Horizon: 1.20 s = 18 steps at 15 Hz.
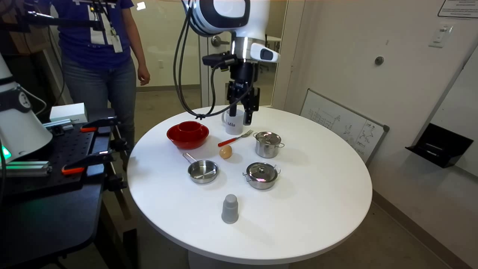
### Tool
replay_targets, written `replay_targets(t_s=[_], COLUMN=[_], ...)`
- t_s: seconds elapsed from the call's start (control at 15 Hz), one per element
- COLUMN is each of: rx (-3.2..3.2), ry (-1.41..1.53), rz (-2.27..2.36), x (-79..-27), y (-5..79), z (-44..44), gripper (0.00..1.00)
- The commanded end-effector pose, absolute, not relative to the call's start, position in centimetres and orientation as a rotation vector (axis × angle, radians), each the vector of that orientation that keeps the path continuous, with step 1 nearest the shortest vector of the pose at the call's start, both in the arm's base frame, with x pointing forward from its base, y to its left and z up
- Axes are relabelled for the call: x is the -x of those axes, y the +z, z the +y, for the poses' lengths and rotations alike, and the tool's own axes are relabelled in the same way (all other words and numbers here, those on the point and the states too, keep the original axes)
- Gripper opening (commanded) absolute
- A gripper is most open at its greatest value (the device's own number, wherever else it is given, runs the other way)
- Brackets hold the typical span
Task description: Take the lid off the silver pot
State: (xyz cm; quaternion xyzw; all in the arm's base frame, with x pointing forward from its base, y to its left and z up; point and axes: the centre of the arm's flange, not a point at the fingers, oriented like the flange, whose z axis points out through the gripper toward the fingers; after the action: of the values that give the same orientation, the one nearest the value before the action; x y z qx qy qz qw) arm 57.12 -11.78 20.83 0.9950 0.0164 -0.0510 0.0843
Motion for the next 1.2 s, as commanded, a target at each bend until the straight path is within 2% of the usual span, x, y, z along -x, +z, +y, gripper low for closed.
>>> replay_targets(t_s=[0.0,0.47,1.13], rx=[-3.038,-3.044,-3.027], ry=[-0.007,0.136,0.139], rz=[-0.087,-0.268,-0.38], x=[-59.0,-60.3,-61.3], y=[17.3,12.8,10.2], z=[-13.9,-16.9,-18.1], gripper=[1.0,1.0,1.0])
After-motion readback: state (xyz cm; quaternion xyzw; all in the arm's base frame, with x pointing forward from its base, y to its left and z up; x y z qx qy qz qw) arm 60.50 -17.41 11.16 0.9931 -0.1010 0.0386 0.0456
